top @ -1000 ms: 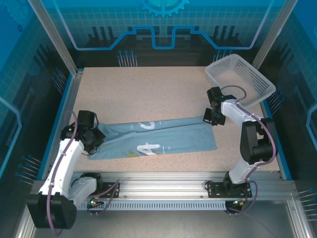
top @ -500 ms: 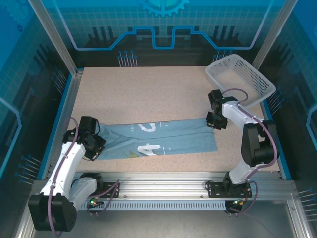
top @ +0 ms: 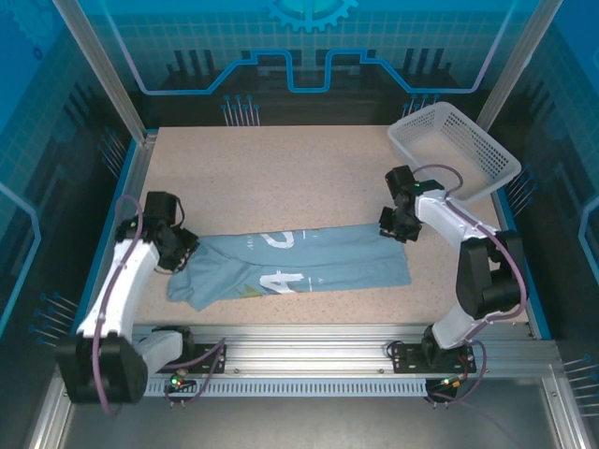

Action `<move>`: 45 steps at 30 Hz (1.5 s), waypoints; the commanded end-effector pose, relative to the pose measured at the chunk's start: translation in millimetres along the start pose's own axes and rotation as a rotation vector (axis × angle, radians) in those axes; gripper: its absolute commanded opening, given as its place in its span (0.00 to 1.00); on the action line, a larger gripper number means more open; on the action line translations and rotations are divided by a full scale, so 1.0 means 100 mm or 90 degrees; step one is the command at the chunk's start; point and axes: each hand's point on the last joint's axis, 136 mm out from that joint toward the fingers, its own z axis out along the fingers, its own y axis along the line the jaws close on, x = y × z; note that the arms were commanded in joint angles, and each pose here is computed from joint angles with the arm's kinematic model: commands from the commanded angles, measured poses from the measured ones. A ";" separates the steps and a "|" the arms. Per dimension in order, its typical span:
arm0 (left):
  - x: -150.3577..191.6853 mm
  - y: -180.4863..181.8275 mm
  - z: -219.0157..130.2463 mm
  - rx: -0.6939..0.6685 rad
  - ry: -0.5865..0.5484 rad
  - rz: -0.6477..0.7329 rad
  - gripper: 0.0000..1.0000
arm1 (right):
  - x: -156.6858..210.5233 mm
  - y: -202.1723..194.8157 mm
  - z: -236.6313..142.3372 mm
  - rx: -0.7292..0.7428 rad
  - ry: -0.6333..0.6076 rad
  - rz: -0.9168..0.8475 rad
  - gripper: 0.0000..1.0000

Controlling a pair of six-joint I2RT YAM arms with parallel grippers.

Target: Fold and stack the t-shirts

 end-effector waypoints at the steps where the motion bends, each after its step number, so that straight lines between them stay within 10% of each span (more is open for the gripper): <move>1: -0.09 -0.39 0.25 0.047 0.047 -0.013 0.27 | 0.12 0.32 0.16 -0.048 0.059 0.016 0.23; 19: -0.61 -1.02 1.45 -0.004 0.149 0.059 0.27 | -0.46 0.12 0.83 0.047 0.215 0.184 0.19; 31: -1.19 -1.25 0.90 -0.042 0.029 0.124 0.30 | -1.24 0.56 0.36 -0.035 0.050 0.066 0.21; 37: -0.61 -1.47 0.53 0.084 0.051 0.197 0.38 | -0.84 0.93 0.14 -0.088 0.032 -0.020 0.21; 45: 0.10 -1.80 0.98 0.151 0.118 0.415 0.44 | -0.35 1.44 0.00 -0.207 0.063 -0.120 0.28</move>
